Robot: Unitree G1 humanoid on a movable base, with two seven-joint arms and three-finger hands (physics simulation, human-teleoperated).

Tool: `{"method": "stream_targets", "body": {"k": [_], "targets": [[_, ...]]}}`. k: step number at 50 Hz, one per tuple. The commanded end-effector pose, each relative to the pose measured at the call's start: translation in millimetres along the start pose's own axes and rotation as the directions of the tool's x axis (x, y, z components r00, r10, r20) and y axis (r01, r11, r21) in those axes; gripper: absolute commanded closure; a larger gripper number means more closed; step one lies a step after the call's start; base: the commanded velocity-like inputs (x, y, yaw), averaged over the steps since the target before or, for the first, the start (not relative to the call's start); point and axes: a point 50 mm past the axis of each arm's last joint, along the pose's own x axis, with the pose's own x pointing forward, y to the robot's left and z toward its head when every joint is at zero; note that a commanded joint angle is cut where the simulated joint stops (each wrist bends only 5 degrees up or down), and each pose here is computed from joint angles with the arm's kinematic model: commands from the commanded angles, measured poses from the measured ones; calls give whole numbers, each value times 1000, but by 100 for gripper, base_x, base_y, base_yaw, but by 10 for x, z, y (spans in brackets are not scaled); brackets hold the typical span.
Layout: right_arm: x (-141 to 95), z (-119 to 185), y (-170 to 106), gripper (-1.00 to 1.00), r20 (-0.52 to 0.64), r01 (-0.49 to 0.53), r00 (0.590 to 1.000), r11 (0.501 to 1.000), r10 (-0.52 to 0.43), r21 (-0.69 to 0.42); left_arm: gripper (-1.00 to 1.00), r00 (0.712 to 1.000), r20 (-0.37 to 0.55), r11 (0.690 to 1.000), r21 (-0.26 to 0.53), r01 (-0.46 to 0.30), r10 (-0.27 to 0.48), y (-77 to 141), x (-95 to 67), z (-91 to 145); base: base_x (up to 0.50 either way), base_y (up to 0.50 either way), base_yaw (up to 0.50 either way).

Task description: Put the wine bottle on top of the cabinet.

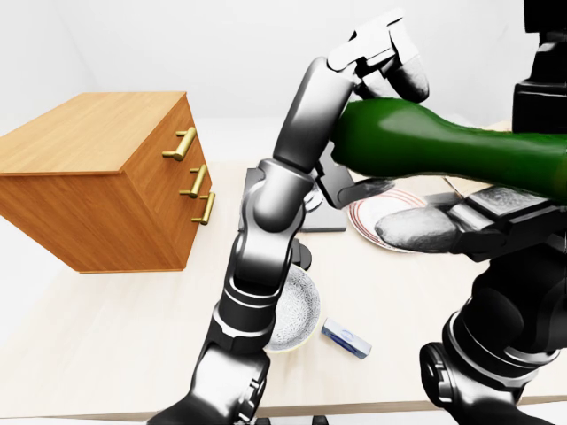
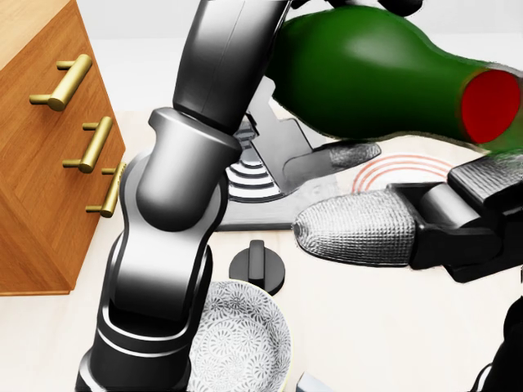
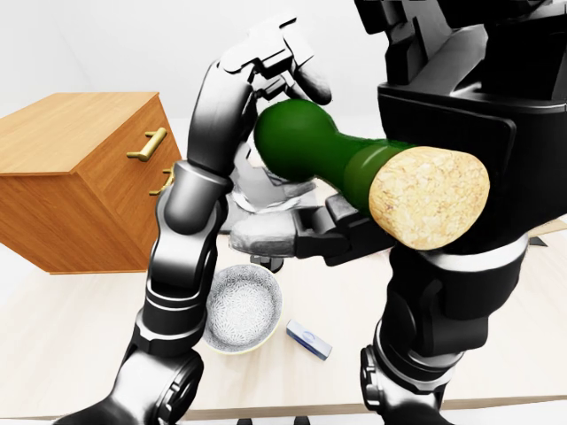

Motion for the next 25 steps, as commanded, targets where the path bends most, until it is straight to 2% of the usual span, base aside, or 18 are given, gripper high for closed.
{"method": "stream_targets", "body": {"k": [1, 6, 9, 12, 14, 17, 19, 21, 24, 25], "targets": [[-125, 409, -43, -100, 123, 23, 992, 995, -11, -101, 100, 998, 52, 999, -26, -18, 20, 218, 114, 76, 0, 0, 0], [-217, 571, -84, -100, 147, 13, 989, 984, 13, -180, 100, 993, 106, 999, -24, -49, 51, 415, 173, 182, 0, 0, 0], [-281, 587, -172, -100, 112, 23, 994, 976, 2, -218, 100, 985, 158, 998, -3, -67, 66, 567, 185, 299, 0, 0, 0], [-369, 587, -259, -100, 67, 48, 997, 974, -34, -223, 100, 967, 243, 996, 19, -85, 78, 754, 222, 512, 0, 0, 0], [-420, 591, -307, -100, 44, 67, 997, 973, -58, -220, 100, 938, 334, 992, 38, -117, 98, 945, 284, 766, 0, 0, 0], [-471, 591, -347, -100, 22, 94, 996, 975, -91, -200, 100, 905, 408, 987, 51, -153, 120, 1148, 337, 1008, 0, 0, 0], [-505, 581, -361, -100, 4, 108, 994, 976, -110, -190, 100, 879, 456, 980, 59, -190, 143, 1357, 400, 1213, 0, 0, 0], [-525, 575, -369, -100, -8, 117, 993, 976, -120, -186, 100, 869, 464, 973, 60, -221, 169, 1562, 481, 1342, 0, 0, 0], [-547, 557, -382, -100, -27, 122, 991, 975, -129, -184, 100, 874, 441, 964, 62, -258, 205, 1796, 599, 1438, 0, 0, 0], [-561, 551, -391, -100, -38, 122, 991, 975, -131, -187, 100, 879, 418, 955, 76, -286, 230, 1945, 666, 1490, 0, 0, 0]]}}
